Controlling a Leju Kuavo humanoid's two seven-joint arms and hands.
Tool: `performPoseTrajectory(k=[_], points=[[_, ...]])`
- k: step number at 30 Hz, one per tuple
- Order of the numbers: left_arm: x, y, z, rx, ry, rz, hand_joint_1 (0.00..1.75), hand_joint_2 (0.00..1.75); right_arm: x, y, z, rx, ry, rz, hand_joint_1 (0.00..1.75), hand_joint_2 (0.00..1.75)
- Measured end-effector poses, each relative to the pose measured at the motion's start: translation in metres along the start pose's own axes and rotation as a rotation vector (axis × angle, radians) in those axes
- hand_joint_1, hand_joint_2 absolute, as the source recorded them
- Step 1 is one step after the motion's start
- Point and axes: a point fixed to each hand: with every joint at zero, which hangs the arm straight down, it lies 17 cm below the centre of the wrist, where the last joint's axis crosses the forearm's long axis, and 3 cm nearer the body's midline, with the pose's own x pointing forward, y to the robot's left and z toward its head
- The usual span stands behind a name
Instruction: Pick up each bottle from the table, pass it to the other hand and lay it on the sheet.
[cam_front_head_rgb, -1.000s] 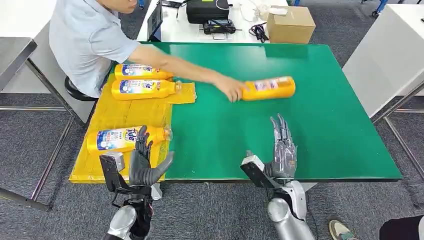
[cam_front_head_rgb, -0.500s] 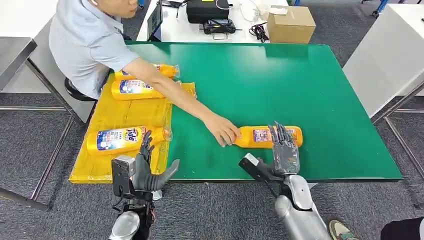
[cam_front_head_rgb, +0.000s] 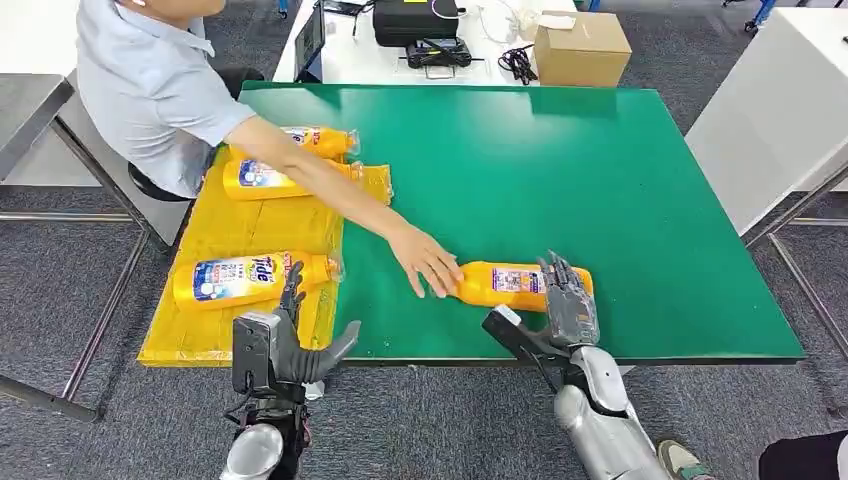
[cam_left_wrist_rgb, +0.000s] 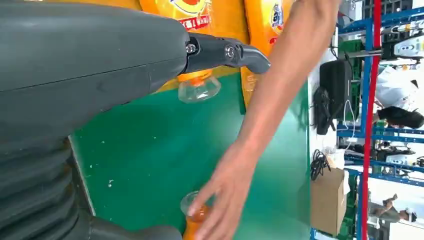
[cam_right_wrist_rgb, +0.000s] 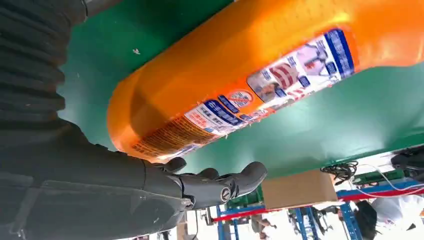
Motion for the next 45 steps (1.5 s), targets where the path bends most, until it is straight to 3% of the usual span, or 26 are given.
performPoseTrajectory(k=[3, 9, 24, 36, 45], points=[[0.001, -0.001, 0.000, -0.004, -0.004, -0.007, 0.00, 1.75, 0.001, -0.003, -0.002, -0.007, -0.011, -0.004, 0.00, 1.75], [0.005, -0.001, 0.001, -0.002, -0.026, -0.054, 0.00, 1.75, 0.028, -0.017, -0.002, -0.034, -0.079, -0.167, 0.00, 1.75], [0.002, -0.006, 0.003, -0.029, -0.005, -0.032, 0.00, 1.75, 0.015, -0.031, -0.010, -0.021, -0.069, -0.060, 0.00, 1.75], [-0.006, -0.016, 0.003, -0.077, 0.054, 0.060, 0.00, 1.75, -0.026, -0.029, -0.041, 0.094, 0.001, -0.031, 0.00, 1.75], [-0.010, -0.019, 0.003, -0.092, 0.078, 0.085, 0.00, 1.75, -0.041, -0.015, -0.042, 0.172, 0.026, -0.011, 0.00, 1.75]])
